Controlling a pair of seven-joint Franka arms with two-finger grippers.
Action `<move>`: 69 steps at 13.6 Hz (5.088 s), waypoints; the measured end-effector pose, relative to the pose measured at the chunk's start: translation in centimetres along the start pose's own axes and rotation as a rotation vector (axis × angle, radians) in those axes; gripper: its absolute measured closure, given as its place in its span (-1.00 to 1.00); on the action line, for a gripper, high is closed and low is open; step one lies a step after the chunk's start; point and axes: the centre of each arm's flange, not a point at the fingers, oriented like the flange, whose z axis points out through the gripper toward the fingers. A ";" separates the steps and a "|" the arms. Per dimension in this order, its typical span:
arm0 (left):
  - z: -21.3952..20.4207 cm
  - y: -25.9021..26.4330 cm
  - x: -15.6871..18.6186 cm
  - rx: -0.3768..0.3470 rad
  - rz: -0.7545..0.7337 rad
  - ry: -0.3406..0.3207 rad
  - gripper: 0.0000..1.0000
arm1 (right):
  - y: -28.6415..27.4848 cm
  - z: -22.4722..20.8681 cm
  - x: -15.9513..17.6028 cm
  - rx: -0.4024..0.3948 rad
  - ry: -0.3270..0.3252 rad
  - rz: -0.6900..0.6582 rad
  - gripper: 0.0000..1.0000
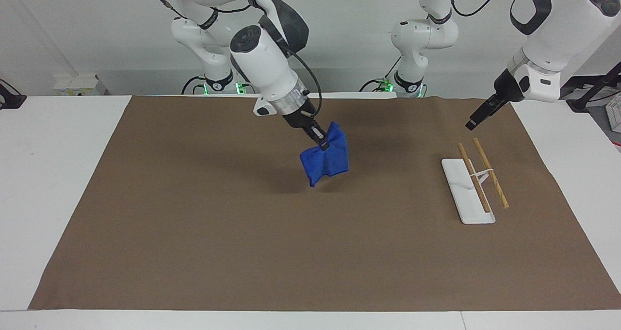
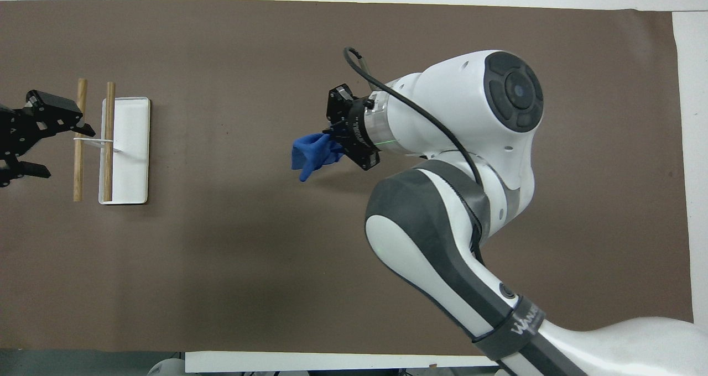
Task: Right arm passes towel to left arm to hang
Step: 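Carry the towel toward the left gripper while the left gripper approaches, then close the left gripper on the towel held by the right gripper, then open the right gripper and withdraw it while the left gripper holds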
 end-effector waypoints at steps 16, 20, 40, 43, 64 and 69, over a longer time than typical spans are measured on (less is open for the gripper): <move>6.7 6.5 -7.5 -0.146 -0.815 -0.104 -1.00 | -0.6 1.9 -10.2 0.208 -0.215 0.168 0.90; 7.7 5.6 -7.7 -0.074 -0.819 -0.121 -1.00 | -0.6 2.1 -10.1 0.206 -0.215 0.169 0.90; 7.9 5.5 -8.4 -0.166 -0.913 -0.150 -0.55 | -0.6 2.2 -10.1 0.204 -0.216 0.171 0.90; 8.1 6.2 -9.7 -0.169 -0.890 -0.150 -0.09 | -0.6 2.2 -10.1 0.204 -0.216 0.171 0.90; 6.9 5.9 -7.1 -0.299 -0.635 -0.078 0.96 | -0.4 2.3 -7.8 0.225 -0.129 -0.098 -1.00; 5.7 4.2 -3.0 -0.373 -0.495 0.002 0.96 | 0.2 1.1 3.0 0.193 0.120 -0.558 -1.00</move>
